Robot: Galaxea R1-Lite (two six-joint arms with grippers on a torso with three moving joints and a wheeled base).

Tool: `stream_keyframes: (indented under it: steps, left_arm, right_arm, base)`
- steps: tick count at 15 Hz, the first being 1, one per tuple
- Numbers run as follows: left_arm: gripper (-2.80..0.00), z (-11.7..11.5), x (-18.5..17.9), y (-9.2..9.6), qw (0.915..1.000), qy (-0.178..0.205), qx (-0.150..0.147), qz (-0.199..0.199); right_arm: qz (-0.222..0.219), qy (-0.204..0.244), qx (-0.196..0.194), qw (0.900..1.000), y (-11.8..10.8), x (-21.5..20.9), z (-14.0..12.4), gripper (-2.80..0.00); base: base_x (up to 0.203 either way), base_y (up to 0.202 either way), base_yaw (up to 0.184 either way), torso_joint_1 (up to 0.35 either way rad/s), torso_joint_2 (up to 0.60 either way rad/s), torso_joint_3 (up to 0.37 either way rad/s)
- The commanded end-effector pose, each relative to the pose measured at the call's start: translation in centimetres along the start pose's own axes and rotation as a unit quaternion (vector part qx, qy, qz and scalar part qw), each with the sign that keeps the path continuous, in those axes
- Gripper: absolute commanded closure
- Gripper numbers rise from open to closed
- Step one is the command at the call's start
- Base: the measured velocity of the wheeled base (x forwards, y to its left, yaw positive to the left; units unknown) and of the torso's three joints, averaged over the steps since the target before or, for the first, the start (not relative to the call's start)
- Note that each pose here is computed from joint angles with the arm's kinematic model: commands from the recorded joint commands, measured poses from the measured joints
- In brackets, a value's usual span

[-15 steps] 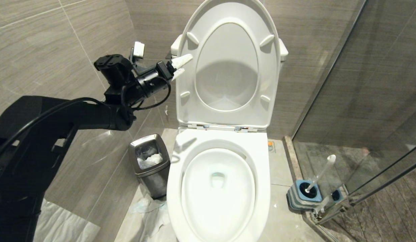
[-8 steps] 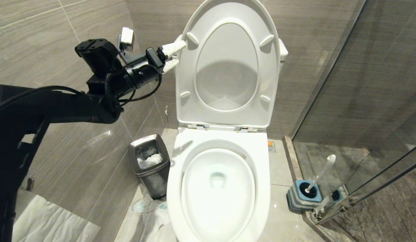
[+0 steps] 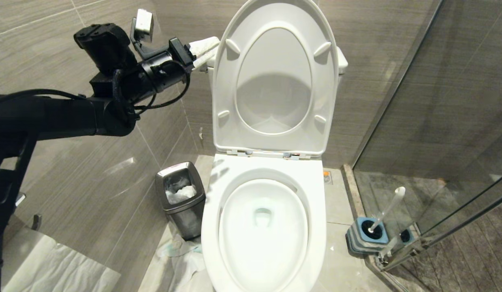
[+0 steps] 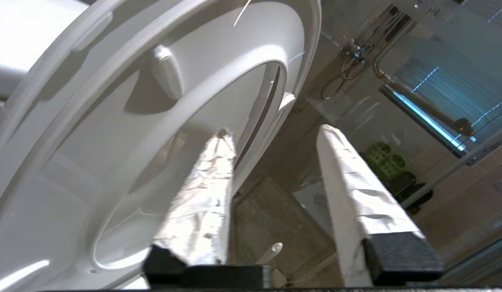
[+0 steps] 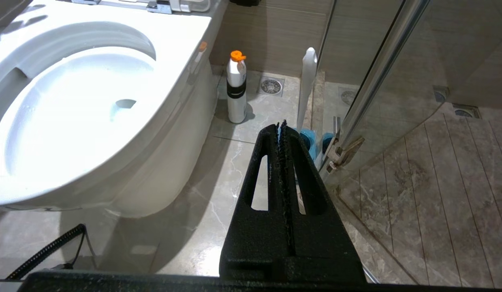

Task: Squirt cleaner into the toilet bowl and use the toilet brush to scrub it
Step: Pour in the cleaning agent

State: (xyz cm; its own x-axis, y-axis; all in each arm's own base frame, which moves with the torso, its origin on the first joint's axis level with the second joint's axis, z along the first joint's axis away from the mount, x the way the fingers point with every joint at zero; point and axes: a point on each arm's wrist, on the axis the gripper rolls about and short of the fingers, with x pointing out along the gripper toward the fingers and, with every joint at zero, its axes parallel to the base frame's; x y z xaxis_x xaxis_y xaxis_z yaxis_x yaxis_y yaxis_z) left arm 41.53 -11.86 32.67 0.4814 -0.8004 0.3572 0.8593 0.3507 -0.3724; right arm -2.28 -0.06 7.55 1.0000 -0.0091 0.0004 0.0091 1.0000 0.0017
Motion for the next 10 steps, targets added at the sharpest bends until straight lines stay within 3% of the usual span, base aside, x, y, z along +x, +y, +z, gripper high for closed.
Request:
stream_keyframes:
  steps: [1,3,5,10]
  left_arm:
    - [0.00,1.1,0.5,-1.0,0.9997,-0.007,0.023,-0.009]
    - [0.00,1.3,0.7,-1.5,0.9994,0.011,0.031,0.007]
    - [0.00,0.5,0.9,-1.1,0.9961,0.028,0.070,0.045]
    - [0.00,-3.7,3.3,0.0,0.9839,0.029,0.133,0.116]
  right_arm:
    - [0.000,0.001,0.000,1.000,0.0,0.0,0.0,0.00]
    - [0.000,0.001,0.000,1.000,0.0,0.0,0.0,0.00]
    - [0.000,0.001,0.000,1.000,0.0,0.0,0.0,0.00]
    - [0.000,0.001,0.000,1.000,0.0,0.0,0.0,0.00]
  base:
    - [0.000,0.000,0.000,0.000,0.00,0.000]
    - [0.000,0.000,0.000,0.000,0.00,0.000]
    - [0.000,0.000,0.000,0.000,0.00,0.000]
    - [0.000,0.000,0.000,0.000,0.00,0.000]
